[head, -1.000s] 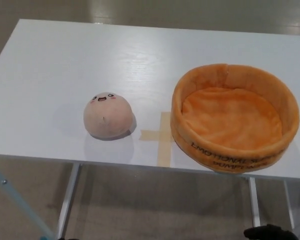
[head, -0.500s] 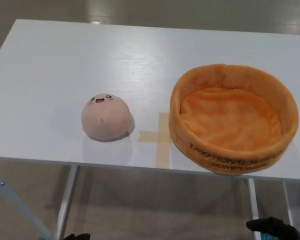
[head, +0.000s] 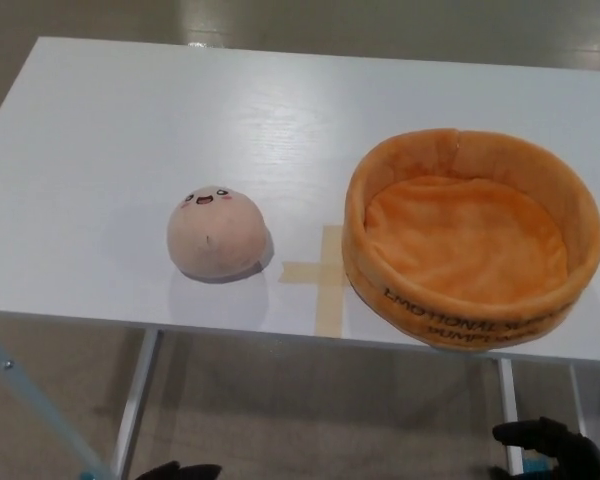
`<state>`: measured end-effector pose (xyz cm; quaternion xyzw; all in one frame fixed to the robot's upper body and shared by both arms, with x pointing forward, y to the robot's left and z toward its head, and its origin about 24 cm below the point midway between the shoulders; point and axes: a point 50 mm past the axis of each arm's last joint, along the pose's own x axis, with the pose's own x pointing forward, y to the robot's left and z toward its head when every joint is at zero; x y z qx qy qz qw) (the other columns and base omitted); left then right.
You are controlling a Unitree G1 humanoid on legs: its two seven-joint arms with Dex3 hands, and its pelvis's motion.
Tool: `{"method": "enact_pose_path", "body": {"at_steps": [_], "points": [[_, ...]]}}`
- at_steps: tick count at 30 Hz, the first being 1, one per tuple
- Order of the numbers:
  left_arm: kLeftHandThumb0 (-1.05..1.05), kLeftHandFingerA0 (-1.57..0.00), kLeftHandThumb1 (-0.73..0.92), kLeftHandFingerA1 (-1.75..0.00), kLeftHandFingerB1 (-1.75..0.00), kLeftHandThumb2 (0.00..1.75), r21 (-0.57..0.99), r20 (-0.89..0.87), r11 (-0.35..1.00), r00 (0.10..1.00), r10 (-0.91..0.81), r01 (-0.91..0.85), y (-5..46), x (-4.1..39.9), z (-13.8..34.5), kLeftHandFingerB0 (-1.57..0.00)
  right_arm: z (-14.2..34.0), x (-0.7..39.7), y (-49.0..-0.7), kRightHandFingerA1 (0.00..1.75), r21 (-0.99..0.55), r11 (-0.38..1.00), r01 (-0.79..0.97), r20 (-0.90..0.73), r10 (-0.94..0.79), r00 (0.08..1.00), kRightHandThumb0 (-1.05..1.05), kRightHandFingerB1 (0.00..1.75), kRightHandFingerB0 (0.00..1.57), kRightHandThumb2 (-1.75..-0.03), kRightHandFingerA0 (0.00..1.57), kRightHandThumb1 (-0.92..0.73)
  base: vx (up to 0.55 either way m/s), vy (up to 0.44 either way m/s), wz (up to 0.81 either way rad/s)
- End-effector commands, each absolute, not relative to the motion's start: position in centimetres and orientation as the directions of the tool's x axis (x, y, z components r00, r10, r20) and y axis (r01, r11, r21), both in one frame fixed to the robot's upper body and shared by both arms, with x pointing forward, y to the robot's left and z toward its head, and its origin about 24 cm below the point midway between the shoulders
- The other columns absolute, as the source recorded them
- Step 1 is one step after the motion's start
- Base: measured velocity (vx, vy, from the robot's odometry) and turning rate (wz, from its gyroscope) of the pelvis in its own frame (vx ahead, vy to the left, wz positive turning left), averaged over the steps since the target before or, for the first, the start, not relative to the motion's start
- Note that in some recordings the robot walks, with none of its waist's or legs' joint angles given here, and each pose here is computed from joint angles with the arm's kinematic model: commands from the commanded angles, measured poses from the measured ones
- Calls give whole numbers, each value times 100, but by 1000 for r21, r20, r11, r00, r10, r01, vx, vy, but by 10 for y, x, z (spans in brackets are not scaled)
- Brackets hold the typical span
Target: Use the left hand to pick up the pink round toy on the left and place it inside the orange plate on the desk.
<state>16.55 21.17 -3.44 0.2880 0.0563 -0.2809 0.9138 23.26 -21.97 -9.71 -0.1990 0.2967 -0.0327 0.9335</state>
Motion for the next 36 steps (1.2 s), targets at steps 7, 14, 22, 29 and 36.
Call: {"method": "enact_pose_path", "body": {"at_steps": [7,14,22,29,36], "points": [[-23,-19,47,-30,-30,54,429,53,588,631,-774,686,177,155,53,-26,-97,233,-221,92,-403,913,-65,-540,-179,822,-25,79,52,-56,58,-54,0,0,0],[-20,-16,46,-34,-28,55,553,271,599,555,-786,579,172,175,110,-16,-97,234,-219,89,-393,918,-57,-545,-183,818,-22,78,52,-56,58,-54,0,0,0],[-10,-3,47,-52,-48,91,615,316,621,569,-759,486,169,227,144,0,-95,237,-219,90,-401,913,-77,-543,-169,823,-21,78,52,-55,58,-55,0,0,0],[-16,-9,44,-22,-29,58,656,261,632,662,-703,412,169,278,161,-11,-98,233,-219,88,-409,907,-99,-554,-160,817,-23,78,55,-56,57,-55,0,0,0],[-17,0,38,-11,-32,66,759,199,584,751,-629,287,170,325,161,-4,-97,235,-218,88,-395,913,-103,-562,-151,813,-22,77,54,-55,58,-56,0,0,0]]}}
